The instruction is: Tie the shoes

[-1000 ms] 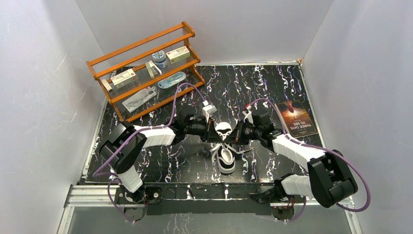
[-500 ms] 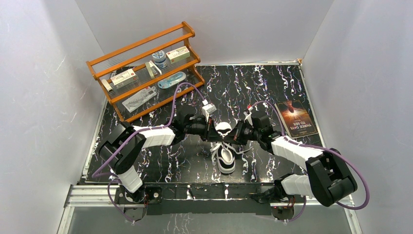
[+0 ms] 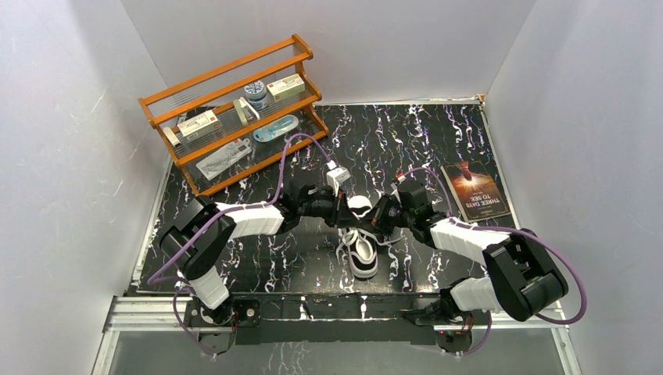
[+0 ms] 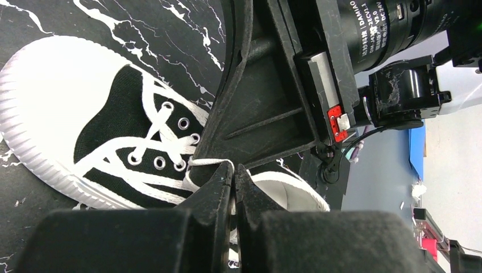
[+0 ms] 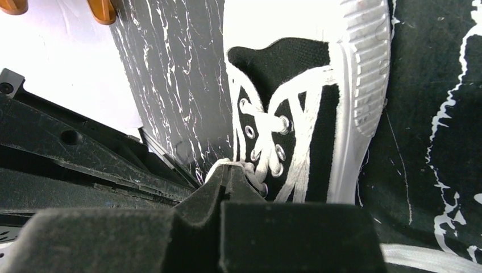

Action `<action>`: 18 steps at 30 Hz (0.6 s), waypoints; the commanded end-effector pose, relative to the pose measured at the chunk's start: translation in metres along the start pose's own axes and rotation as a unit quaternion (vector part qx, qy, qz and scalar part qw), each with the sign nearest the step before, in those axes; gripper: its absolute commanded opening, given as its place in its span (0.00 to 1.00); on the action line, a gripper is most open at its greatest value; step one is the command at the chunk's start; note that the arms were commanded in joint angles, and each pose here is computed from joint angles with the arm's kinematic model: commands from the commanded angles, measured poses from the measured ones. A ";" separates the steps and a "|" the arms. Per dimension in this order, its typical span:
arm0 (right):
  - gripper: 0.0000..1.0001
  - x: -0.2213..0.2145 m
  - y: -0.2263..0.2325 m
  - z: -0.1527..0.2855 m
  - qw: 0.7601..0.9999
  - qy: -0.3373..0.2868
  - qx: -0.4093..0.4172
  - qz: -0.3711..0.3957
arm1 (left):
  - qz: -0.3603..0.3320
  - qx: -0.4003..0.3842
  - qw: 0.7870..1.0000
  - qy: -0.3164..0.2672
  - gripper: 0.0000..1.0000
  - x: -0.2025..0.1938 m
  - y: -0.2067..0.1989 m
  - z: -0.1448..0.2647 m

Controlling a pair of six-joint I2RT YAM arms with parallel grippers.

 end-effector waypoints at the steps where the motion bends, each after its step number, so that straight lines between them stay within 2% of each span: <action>1: 0.00 0.021 0.011 -0.002 0.997 -0.069 0.021 0.015 | -0.016 -0.031 0.999 0.008 0.09 -0.003 -0.022 0.003; 4: 0.00 0.018 0.009 -0.003 0.998 -0.054 0.017 0.032 | -0.014 0.015 1.000 -0.013 0.24 0.003 -0.013 0.013; 8: 0.00 0.014 0.004 0.000 0.998 -0.053 0.012 0.029 | -0.010 0.026 0.999 -0.038 0.32 0.024 -0.013 0.029; 14: 0.00 0.014 0.005 -0.001 0.998 -0.051 0.013 0.035 | 0.021 0.052 0.998 -0.037 0.33 0.044 -0.006 0.032; 18: 0.00 0.014 0.005 0.000 0.998 -0.050 0.013 0.035 | 0.055 0.087 0.995 -0.012 0.24 0.037 0.013 0.023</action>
Point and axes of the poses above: each gripper's point midway between its finger pads, its own z axis back along the fingers, its own y axis along the line the jaws close on, x = y × z, the point moved 4 cm from there along z, back along the fingers, and after that the axes turned 4 degrees about z, right-handed, at the moved point
